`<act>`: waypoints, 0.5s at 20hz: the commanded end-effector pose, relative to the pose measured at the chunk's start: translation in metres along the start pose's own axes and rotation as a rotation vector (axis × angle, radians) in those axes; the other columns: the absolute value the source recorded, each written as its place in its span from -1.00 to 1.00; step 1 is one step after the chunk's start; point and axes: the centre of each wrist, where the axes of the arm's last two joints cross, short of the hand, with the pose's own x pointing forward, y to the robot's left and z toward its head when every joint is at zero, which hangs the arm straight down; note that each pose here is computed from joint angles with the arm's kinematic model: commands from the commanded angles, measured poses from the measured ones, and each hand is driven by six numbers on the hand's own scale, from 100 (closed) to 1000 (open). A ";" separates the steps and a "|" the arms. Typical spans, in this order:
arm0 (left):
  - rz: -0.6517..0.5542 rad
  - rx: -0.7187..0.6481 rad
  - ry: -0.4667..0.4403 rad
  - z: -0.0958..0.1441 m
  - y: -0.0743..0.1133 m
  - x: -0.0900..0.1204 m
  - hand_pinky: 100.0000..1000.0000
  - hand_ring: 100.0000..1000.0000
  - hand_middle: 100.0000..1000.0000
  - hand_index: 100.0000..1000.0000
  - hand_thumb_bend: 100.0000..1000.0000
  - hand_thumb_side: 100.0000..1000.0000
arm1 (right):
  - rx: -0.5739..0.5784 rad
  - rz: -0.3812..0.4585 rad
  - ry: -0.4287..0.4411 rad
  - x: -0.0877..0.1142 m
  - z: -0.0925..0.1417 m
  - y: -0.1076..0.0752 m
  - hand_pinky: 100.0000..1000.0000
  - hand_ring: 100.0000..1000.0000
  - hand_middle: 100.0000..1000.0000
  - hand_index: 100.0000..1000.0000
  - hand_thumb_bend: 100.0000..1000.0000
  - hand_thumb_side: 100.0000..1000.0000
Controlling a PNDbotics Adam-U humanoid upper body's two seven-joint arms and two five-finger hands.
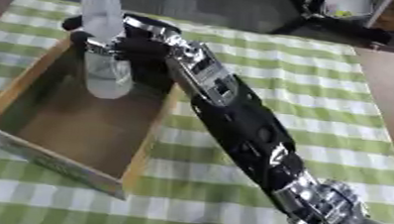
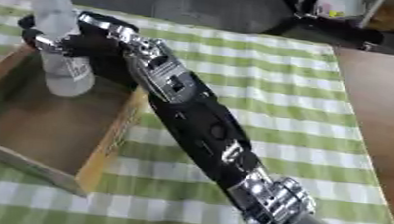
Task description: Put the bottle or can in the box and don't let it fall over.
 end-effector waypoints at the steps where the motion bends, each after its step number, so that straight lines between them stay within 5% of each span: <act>1: -0.023 -0.005 -0.027 -0.003 0.004 0.008 1.00 0.52 0.94 0.64 -0.98 0.68 | 0.060 0.069 -0.046 -0.001 -0.004 0.001 0.87 1.00 1.00 1.00 -1.00 -0.04; 10: -0.025 -0.009 -0.026 -0.003 0.004 0.008 1.00 0.52 0.94 0.64 -0.99 0.67 | 0.177 0.267 -0.052 -0.016 0.003 -0.002 0.96 1.00 1.00 1.00 -1.00 0.08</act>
